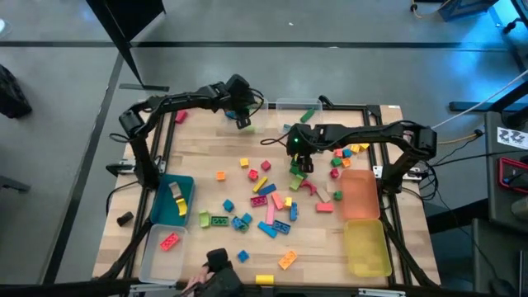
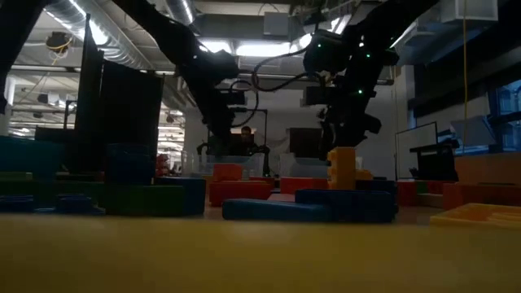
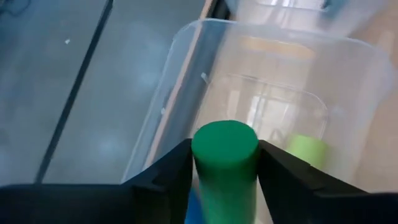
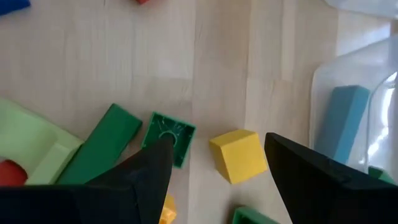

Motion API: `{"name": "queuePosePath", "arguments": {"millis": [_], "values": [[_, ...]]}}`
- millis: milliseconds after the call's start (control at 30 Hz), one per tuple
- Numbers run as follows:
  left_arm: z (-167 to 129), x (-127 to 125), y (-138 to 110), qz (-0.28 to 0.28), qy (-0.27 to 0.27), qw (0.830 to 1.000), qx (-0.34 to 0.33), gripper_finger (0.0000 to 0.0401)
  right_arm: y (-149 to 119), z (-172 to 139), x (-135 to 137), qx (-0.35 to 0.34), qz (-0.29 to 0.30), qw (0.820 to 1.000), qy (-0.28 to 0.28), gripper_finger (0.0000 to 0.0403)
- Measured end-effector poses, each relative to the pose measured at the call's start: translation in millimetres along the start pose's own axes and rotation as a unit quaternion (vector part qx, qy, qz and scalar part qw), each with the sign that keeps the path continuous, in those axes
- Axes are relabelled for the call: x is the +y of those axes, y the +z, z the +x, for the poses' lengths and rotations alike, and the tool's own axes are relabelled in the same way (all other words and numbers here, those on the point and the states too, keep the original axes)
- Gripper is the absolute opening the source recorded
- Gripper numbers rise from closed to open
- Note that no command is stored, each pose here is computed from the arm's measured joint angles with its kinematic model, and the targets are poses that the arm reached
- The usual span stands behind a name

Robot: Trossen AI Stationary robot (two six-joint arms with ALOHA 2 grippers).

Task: Sort blocks by size
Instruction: Put the green block into the top left transparent bin, then put the yellow block into the orange bin

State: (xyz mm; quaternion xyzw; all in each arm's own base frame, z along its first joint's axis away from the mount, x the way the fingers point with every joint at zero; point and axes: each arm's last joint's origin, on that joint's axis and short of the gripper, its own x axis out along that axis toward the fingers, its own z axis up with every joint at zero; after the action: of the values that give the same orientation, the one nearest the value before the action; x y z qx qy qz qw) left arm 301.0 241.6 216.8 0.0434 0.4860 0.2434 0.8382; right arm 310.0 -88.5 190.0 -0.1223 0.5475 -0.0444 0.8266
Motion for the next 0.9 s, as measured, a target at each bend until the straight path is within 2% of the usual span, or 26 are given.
{"name": "queuePosePath", "arguments": {"millis": [200,367,600,700,900], "values": [[4.7,-2.5,-2.5,-0.04,-0.003,0.999,0.014,0.0199,-1.1,4.8,-5.0,-0.001,-0.021,1.0,-0.001,0.0253],[2.0,-3.6,-0.4,-0.071,-0.001,0.997,0.008,0.0205,-7.3,7.6,-17.0,0.006,-0.017,1.0,-0.006,0.0253],[1.5,-8.7,1.3,-0.066,-0.006,0.998,0.008,0.0201,-17.2,8.7,-35.1,-0.009,-0.014,1.0,0.026,0.0253],[1.3,-10.5,2.0,-0.064,-0.007,0.998,0.007,0.0202,-19.2,10.0,-38.1,-0.021,-0.01,0.999,0.049,0.0253],[1.2,-10.6,2.0,-0.064,-0.007,0.998,0.007,0.0202,-21.7,22.9,-36.8,-0.005,-0.022,0.998,0.06,0.0253]]}}
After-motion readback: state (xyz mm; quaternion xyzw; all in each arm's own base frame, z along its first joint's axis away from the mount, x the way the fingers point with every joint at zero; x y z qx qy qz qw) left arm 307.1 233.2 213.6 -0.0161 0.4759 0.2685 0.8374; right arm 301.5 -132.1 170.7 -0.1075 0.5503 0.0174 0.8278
